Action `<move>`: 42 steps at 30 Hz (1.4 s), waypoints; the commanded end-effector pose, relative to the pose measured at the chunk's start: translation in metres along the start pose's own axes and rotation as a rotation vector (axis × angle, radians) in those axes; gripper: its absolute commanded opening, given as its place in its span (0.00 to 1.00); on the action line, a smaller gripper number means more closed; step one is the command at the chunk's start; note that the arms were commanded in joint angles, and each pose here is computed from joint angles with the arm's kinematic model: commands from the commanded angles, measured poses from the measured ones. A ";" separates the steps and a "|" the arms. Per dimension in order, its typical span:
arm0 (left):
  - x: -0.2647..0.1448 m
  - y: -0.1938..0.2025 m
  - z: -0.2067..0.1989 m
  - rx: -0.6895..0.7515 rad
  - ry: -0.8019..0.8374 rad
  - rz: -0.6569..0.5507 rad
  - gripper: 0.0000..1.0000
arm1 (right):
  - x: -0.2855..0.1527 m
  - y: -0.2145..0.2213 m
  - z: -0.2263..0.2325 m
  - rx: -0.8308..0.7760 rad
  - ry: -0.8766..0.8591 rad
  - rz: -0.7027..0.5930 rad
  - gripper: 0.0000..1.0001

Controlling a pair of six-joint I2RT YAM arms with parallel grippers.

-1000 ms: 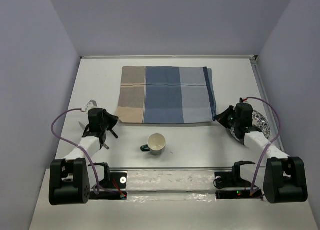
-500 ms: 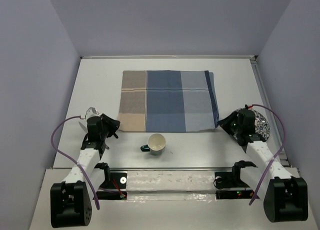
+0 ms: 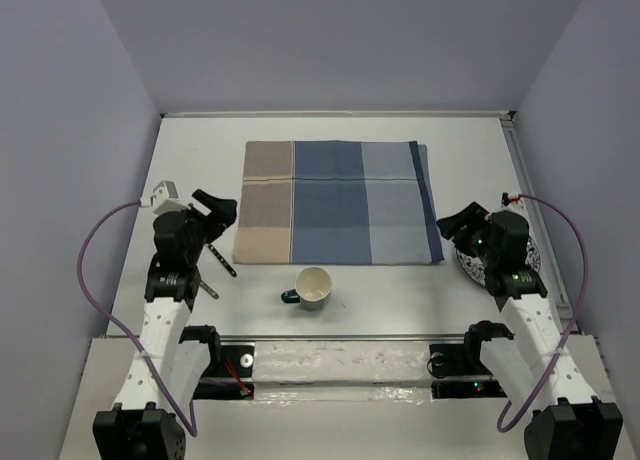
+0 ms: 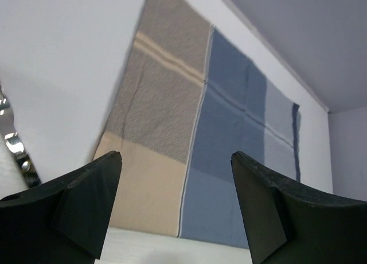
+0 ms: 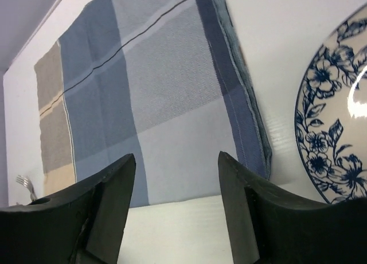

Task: Set the dinner table for one person

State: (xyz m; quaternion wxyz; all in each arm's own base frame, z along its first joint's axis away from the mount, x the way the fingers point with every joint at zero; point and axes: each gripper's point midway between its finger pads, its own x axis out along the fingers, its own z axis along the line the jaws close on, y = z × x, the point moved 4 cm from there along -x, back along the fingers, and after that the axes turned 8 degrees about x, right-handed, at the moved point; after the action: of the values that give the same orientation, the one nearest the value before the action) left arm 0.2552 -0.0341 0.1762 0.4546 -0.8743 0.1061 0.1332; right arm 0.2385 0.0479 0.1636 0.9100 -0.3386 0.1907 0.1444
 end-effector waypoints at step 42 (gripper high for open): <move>-0.080 -0.086 -0.107 0.485 0.318 -0.349 0.99 | -0.014 0.228 0.177 -0.850 -0.259 0.611 0.26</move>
State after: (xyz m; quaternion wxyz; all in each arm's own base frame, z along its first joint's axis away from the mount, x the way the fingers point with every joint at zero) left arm 0.2214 -0.0677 0.3167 0.6434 -0.7573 0.0679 -0.0894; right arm 0.1741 0.3151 0.1400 0.6082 -0.5902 0.1202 0.5170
